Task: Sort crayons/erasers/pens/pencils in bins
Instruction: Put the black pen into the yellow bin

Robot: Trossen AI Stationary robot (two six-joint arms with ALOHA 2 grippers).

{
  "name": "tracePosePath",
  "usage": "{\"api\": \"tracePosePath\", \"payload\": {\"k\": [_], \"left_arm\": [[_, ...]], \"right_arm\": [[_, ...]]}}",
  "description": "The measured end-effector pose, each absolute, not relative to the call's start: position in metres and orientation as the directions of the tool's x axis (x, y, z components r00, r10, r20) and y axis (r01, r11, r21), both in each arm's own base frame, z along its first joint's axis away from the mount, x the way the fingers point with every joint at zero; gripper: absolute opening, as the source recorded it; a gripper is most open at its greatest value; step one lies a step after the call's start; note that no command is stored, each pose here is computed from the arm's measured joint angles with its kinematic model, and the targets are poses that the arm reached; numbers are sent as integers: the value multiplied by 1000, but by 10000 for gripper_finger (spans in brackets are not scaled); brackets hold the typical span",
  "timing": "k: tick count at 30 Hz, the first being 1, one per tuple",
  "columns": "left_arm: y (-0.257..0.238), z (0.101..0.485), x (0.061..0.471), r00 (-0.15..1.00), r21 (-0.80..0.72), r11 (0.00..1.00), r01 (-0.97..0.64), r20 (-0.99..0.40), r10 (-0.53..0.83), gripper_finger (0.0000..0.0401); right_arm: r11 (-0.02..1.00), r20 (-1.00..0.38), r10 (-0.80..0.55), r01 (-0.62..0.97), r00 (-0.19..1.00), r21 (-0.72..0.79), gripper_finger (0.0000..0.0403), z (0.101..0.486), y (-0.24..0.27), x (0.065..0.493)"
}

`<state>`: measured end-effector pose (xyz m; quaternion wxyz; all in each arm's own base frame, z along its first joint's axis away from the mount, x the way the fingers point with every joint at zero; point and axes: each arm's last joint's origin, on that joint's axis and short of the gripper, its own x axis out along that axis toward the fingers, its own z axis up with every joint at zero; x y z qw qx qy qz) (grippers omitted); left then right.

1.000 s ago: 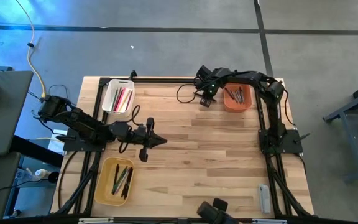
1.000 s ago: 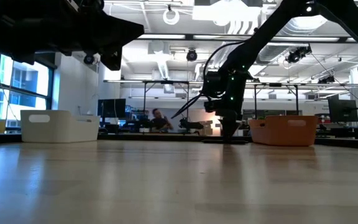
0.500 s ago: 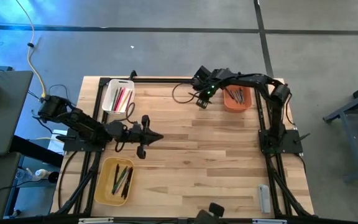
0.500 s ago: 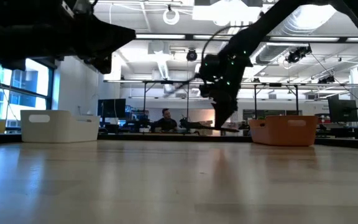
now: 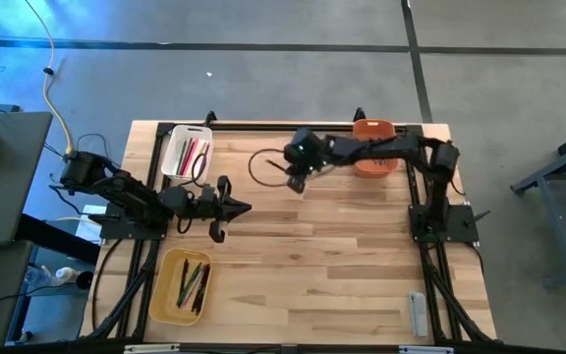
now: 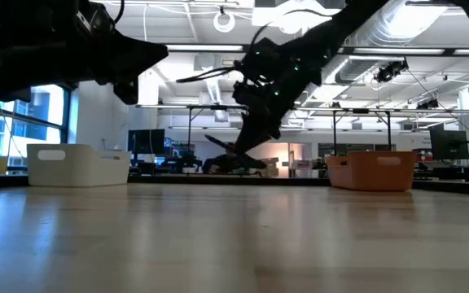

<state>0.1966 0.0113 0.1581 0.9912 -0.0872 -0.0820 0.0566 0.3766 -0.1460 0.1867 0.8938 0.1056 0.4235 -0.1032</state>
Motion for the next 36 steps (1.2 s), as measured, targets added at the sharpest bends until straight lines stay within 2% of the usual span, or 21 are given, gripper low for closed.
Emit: {"api": "tracePosePath", "payload": {"k": [5,10,16,21,29,36], "left_arm": [[11,158,197,981,-190,977,-95,152,125,0],[11,160,199,979,-194,976,-95,161,128,0],[5,167,215,985,-218,973,-71,136,102,0],[2,175,244,993,-244,965,-97,42,110,11],[-3,190,280,995,-210,977,-41,84,60,79],[-4,201,293,992,-192,981,-2,121,26,130]], "right_arm": [[941,-624,-94,275,775,199,30,167,-113,362],[937,-401,-82,207,913,281,30,157,-64,337],[955,-92,-86,108,992,275,30,151,-11,303],[978,79,-23,6,997,209,30,159,22,290],[992,137,41,-56,990,110,30,172,52,296],[992,147,54,-70,988,108,30,173,56,297]]}}
